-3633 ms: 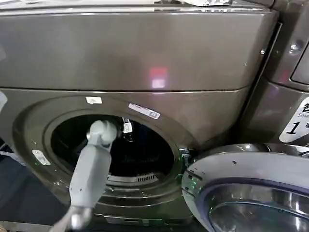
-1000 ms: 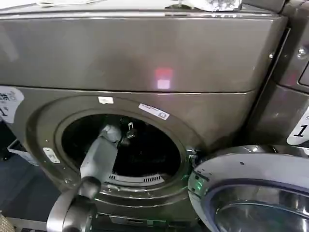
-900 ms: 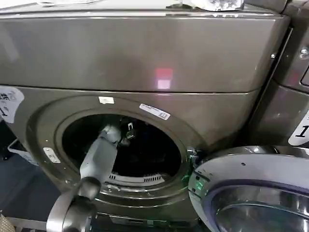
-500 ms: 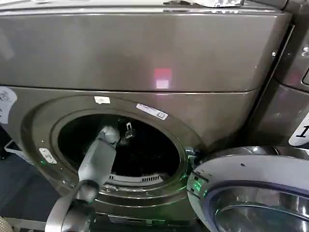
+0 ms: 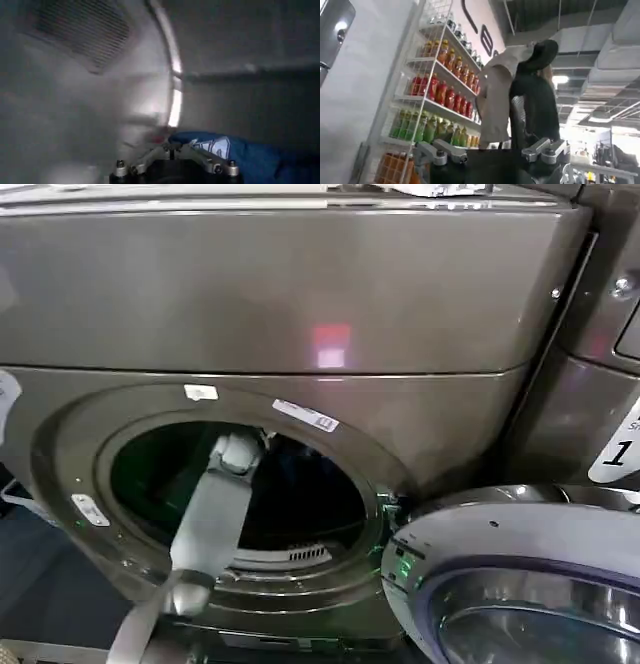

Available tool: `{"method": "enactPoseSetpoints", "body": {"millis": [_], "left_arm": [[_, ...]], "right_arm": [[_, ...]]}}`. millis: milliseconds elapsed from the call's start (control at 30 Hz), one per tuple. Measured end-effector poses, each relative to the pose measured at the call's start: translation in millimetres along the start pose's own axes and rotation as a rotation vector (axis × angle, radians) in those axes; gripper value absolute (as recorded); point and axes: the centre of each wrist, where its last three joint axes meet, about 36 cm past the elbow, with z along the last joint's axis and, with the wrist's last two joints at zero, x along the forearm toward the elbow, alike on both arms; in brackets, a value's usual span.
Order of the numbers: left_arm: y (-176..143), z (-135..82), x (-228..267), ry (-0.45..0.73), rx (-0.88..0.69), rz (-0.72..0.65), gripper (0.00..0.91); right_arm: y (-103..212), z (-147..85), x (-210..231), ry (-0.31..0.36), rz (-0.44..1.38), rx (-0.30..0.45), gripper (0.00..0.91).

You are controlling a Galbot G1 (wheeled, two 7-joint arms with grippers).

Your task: Grasp the clothes from the dryer.

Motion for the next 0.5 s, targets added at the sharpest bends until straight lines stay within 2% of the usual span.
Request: {"method": "enactPoseSetpoints", "body": {"millis": [200, 500], "left_arm": [[-5, -8, 12, -0.020, 0.131, -0.138, 0.000], [-5, -12, 24, -0.021, 0.199, -0.218, 0.000]], "right_arm": [[2, -1, 1, -0.005, 0.001, -0.016, 0.907], [2, -1, 3, -0.006, 0.019, -0.047, 0.907]]}}
